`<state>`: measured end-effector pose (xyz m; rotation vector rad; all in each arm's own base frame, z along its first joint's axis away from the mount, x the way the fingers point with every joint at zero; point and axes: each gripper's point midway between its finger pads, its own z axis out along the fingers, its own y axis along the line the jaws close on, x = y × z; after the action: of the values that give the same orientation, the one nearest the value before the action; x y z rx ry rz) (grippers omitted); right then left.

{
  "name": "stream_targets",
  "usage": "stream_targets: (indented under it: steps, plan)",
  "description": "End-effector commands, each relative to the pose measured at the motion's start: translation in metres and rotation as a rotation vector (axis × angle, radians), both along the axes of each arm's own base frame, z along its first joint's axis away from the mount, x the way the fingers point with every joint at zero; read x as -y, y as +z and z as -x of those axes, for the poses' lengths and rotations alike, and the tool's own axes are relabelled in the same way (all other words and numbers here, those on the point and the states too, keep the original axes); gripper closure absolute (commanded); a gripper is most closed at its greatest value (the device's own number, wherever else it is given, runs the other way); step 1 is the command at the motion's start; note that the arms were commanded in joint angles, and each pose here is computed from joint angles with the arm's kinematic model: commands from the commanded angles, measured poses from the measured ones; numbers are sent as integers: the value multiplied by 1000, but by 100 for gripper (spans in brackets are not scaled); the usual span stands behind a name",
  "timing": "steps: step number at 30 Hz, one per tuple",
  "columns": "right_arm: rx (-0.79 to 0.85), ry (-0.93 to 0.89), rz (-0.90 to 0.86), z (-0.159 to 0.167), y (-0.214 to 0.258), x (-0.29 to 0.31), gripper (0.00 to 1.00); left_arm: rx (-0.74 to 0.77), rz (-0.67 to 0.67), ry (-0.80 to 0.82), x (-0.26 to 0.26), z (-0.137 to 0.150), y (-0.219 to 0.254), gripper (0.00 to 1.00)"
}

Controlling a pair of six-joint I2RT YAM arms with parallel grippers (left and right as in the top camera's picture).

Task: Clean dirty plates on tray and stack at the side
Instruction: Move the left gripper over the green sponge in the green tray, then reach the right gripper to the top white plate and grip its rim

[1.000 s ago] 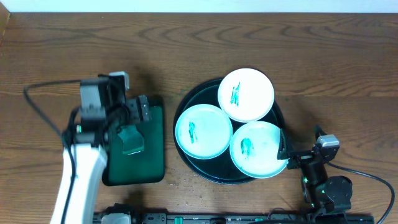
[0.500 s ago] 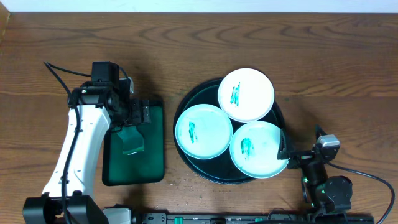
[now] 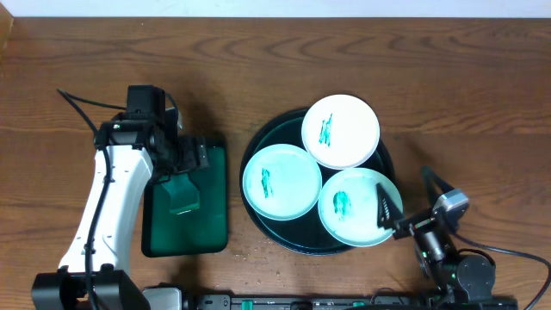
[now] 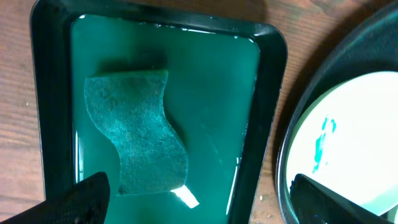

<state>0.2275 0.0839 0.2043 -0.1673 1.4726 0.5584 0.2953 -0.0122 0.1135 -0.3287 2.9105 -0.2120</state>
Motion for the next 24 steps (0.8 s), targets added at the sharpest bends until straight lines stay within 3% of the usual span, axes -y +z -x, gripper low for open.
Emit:
stream_targets:
  steps: [1, 10, 17, 24]
  plan:
    - [-49, 201, -35, 19, 3, -28, 1, 23, 8, 64, -2, -6, 9, 7]
    - [-379, 201, 26, 17, -5, -29, 1, 34, 8, 64, -2, -9, 9, 7]
    - [-615, 235, 116, -13, 9, -36, 1, 34, 8, 64, -2, -9, 9, 7]
    - [-984, 344, 298, -35, -12, -59, 1, 28, 9, 68, -2, -8, 9, 7]
